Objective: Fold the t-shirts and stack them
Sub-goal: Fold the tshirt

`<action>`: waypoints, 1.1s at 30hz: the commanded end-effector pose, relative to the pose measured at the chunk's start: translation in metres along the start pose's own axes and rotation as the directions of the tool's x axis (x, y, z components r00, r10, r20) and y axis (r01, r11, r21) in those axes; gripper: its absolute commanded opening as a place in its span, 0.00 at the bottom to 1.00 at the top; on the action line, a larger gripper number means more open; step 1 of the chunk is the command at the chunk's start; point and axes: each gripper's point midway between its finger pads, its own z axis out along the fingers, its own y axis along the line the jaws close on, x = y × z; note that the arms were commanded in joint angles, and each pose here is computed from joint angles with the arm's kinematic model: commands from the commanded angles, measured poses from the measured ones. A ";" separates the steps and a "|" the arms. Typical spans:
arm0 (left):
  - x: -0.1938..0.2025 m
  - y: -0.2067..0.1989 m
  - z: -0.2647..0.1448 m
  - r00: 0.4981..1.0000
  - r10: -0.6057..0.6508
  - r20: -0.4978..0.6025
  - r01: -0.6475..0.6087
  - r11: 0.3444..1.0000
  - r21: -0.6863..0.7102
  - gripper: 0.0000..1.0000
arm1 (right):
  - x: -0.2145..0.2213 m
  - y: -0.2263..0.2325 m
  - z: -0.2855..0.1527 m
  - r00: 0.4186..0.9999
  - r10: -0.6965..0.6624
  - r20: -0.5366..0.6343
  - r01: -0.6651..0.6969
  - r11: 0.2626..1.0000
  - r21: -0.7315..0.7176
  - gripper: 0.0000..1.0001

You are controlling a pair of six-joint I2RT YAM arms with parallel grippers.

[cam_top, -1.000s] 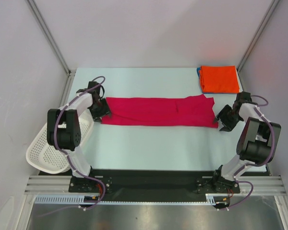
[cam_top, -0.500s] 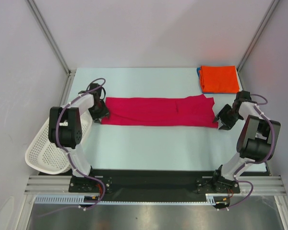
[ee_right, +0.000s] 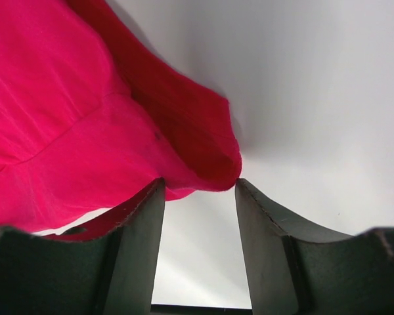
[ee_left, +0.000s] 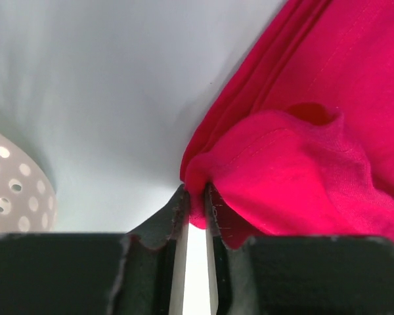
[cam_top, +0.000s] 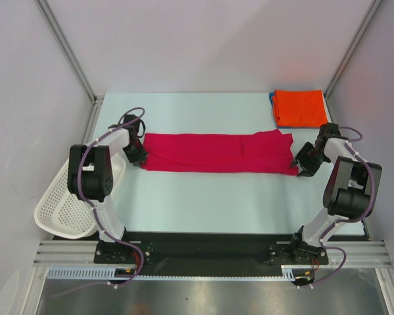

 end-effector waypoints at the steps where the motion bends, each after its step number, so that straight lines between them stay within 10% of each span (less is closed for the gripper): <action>1: -0.005 0.002 -0.001 0.999 -0.011 0.030 0.011 1.000 -0.003 0.18 | -0.013 0.003 -0.009 0.999 -0.030 0.045 0.029 1.000 0.010 0.53; 4: -0.001 0.005 0.000 1.000 -0.006 0.018 0.006 1.000 -0.013 0.02 | -0.010 0.000 -0.008 0.999 -0.029 0.034 0.029 0.999 0.015 0.52; 10: 0.004 0.006 0.001 1.000 -0.002 0.008 0.002 1.000 -0.014 0.00 | -0.011 -0.008 -0.005 0.999 -0.016 0.039 0.014 0.999 0.048 0.44; 14: 0.010 0.011 0.003 1.000 0.002 -0.009 -0.002 1.000 -0.030 0.00 | -0.016 -0.014 -0.001 0.999 0.018 0.030 -0.020 0.997 0.071 0.01; 33: 0.067 0.048 -0.004 0.989 -0.097 -0.115 0.080 0.987 -0.139 0.00 | -0.001 -0.045 0.007 1.000 0.013 -0.027 -0.006 0.970 0.242 0.00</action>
